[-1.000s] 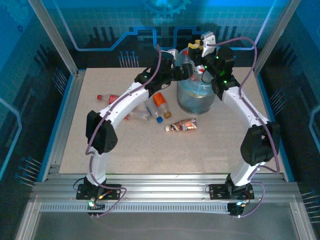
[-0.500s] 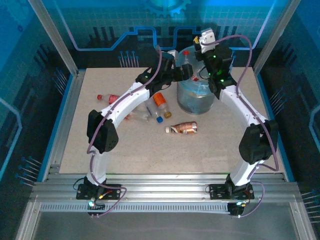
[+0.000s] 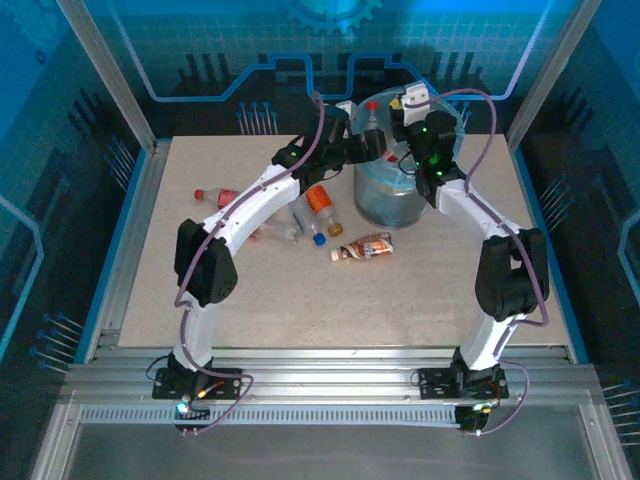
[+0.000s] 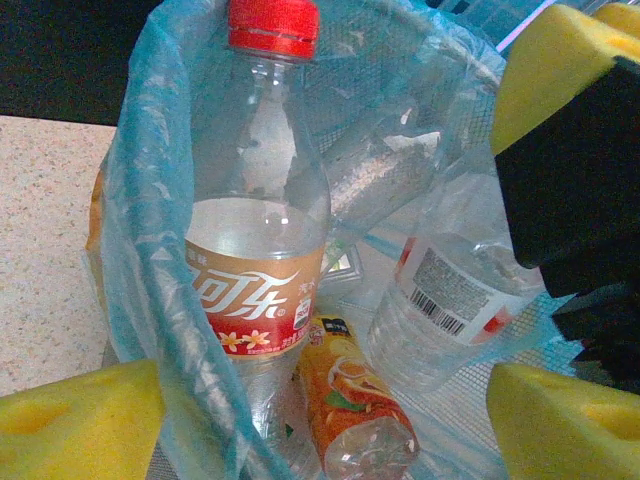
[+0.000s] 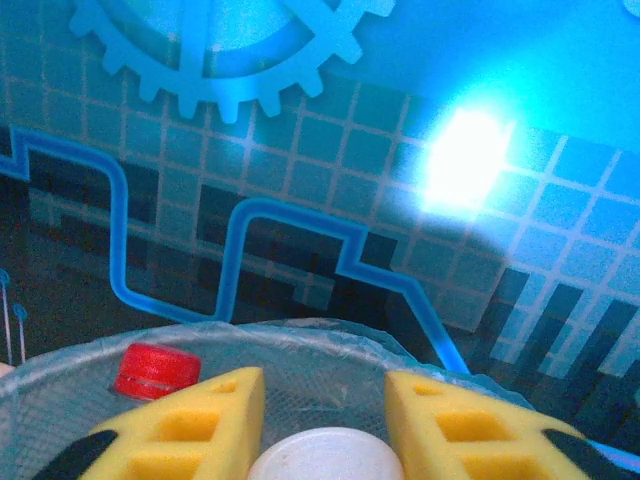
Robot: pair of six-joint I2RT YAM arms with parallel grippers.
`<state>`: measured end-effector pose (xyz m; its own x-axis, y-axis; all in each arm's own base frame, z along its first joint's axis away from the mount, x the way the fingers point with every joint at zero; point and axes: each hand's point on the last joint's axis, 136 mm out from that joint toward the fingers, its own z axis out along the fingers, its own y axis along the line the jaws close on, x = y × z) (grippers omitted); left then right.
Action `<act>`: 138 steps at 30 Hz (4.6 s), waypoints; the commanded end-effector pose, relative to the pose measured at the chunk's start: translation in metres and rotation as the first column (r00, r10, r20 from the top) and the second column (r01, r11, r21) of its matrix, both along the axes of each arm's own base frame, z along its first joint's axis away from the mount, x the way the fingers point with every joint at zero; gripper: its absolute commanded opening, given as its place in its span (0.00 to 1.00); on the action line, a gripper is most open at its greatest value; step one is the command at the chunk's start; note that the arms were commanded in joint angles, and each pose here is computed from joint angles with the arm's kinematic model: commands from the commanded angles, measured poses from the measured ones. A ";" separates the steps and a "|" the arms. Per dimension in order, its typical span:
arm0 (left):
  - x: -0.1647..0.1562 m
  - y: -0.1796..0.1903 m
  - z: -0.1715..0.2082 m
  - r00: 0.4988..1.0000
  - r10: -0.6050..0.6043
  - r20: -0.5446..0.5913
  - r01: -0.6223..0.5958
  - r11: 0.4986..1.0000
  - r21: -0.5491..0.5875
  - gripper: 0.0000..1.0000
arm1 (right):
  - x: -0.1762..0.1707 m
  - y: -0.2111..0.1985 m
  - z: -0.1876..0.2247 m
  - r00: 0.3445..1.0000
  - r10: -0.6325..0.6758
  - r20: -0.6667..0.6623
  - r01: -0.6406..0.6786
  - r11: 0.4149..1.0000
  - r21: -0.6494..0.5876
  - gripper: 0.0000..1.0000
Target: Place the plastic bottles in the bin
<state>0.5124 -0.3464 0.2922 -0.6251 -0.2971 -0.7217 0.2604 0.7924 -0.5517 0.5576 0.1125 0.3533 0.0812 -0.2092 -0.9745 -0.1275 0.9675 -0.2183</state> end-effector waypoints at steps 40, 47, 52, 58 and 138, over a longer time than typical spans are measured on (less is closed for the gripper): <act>-0.060 0.073 0.087 0.970 0.035 0.242 -0.056 0.995 0.079 0.85 | -0.121 0.091 0.063 0.852 0.362 -0.378 -0.335 0.932 0.139 0.60; -0.121 0.124 0.039 0.971 0.015 0.238 -0.073 0.969 0.236 0.88 | -0.205 0.131 0.007 0.717 0.472 -0.513 -0.539 0.842 0.020 0.68; -0.155 0.148 -0.011 0.990 0.013 0.138 -0.055 0.951 0.304 0.88 | -0.218 0.093 -0.069 0.667 0.286 -0.688 -0.123 0.953 0.278 0.67; -0.183 0.152 -0.064 0.989 -0.122 0.082 0.076 0.902 0.426 0.91 | -0.255 0.082 -0.139 0.672 0.273 -0.688 0.225 0.810 0.542 0.78; -0.216 0.135 -0.080 0.898 -0.424 0.117 0.304 0.790 0.532 0.96 | -0.181 0.064 -0.310 0.304 -0.041 -0.952 0.707 0.680 0.196 0.79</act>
<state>0.2922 -0.2120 0.2130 -0.4156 0.3624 -0.8342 0.6607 0.7507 -0.0030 0.3630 0.1814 0.0404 -0.7511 0.5758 -0.3229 0.5122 0.8169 0.2653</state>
